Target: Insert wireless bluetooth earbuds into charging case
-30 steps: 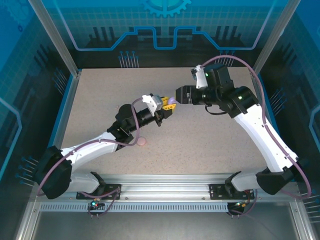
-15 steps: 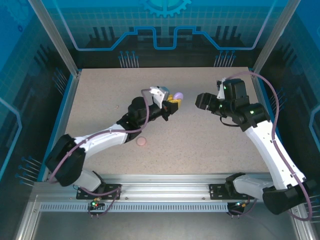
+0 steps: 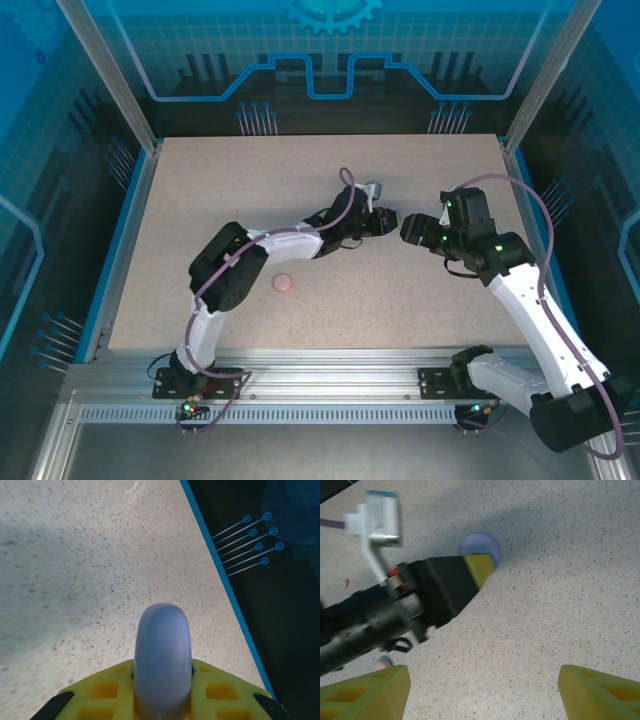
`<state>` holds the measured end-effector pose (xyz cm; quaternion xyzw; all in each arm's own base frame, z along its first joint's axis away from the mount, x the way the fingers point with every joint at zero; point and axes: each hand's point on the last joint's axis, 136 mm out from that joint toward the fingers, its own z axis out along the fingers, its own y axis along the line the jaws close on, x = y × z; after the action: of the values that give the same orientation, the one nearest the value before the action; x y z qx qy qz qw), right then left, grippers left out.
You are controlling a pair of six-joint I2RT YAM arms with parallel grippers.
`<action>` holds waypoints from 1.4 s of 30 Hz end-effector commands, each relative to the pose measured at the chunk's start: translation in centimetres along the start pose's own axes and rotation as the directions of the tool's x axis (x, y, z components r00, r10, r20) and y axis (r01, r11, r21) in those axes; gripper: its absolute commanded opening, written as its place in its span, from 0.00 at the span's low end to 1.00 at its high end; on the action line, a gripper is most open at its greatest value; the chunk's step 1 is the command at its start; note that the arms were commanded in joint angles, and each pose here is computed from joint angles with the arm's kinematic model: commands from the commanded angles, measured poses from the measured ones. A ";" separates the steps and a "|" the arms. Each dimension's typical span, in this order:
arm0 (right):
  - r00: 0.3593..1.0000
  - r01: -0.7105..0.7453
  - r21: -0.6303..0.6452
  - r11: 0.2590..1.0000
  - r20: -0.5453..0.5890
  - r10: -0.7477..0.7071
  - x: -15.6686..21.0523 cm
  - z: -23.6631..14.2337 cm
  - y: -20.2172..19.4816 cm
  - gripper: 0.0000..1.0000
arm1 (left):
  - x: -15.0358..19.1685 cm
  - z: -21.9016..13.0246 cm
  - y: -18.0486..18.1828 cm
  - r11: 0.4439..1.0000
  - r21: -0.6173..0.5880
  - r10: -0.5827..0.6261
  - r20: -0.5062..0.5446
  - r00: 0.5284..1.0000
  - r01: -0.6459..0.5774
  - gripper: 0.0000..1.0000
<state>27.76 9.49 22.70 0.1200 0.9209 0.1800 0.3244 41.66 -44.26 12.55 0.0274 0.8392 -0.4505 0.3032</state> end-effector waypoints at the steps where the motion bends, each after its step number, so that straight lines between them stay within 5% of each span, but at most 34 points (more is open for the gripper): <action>1: 0.999 0.021 -0.009 1.000 0.027 -0.021 -0.3 0.0 -0.3 0.79 | 1.7 2.5 0.3 0.991 -0.040 -0.133 -0.070 0.989 0.130 0.00; 9: 0.999 0.033 -0.054 0.998 0.020 -0.032 -0.1 0.1 0.4 0.79 | 3.8 6.1 3.6 0.953 -0.225 -0.241 -0.157 0.958 0.203 0.04; 17: 0.998 0.046 -0.070 0.996 0.039 -0.044 -0.4 -0.7 0.7 0.79 | 5.2 5.6 5.7 0.914 -0.387 -0.234 -0.250 0.940 0.124 0.36; 26: 0.995 0.056 -0.070 0.996 0.080 -0.051 -0.9 -3.0 0.8 0.81 | 3.4 2.9 5.6 0.890 -0.455 -0.137 -0.252 0.958 0.008 0.56; 37: 0.997 0.022 -0.088 0.996 0.076 -0.015 0.3 -4.0 0.4 0.82 | -3.6 -6.1 0.9 0.879 -0.454 0.092 -0.135 0.987 -0.144 0.74; 42: 0.999 0.030 -0.115 0.993 0.022 -0.028 1.6 -2.6 0.8 0.86 | -6.1 -12.5 -1.4 0.884 -0.425 0.203 -0.024 0.979 -0.194 0.91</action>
<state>25.22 9.48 25.27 0.0927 0.9007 0.2175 0.3645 40.32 -36.52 18.22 0.0261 0.9272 -0.2323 0.2927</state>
